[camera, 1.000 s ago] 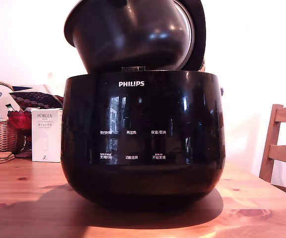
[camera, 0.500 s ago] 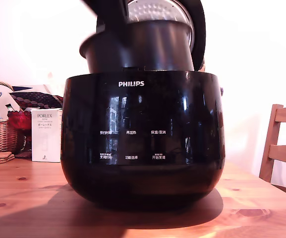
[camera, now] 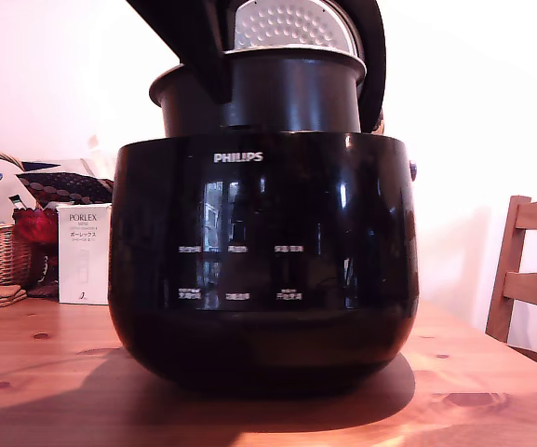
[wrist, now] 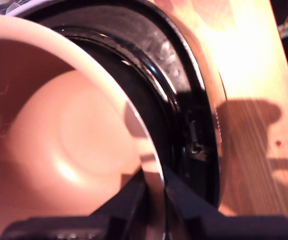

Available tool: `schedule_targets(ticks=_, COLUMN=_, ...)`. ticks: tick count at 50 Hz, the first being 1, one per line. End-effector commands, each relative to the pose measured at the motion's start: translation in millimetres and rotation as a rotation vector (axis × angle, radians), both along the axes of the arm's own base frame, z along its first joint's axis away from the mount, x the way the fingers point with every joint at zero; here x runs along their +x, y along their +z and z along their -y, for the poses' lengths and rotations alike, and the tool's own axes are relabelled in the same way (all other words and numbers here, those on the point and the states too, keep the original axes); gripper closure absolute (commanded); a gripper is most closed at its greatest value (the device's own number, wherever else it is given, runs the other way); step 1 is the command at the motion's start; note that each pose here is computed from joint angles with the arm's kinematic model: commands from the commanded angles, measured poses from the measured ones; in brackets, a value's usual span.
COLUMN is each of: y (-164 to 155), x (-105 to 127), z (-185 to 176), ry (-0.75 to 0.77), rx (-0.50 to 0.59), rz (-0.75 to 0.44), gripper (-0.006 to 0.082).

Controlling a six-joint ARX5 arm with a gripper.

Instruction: Place the pot you are holding inside the rice cooker

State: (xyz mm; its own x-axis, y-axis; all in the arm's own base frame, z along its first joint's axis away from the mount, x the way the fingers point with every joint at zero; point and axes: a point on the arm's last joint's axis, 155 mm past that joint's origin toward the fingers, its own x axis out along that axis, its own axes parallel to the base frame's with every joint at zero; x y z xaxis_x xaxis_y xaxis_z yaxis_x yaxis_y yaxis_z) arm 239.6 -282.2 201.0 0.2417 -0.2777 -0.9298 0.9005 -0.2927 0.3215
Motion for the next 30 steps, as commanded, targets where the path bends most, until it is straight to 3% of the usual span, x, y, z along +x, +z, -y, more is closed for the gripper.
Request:
schedule_targets(ticks=1, y=-7, x=-16, z=-1, ry=-0.057, rx=0.042, rz=-0.043, gripper=0.0789)
schedule_targets(ticks=30, y=-26, x=-6, z=8, ry=-0.099, rx=0.110, rz=-0.014, gripper=0.0789)
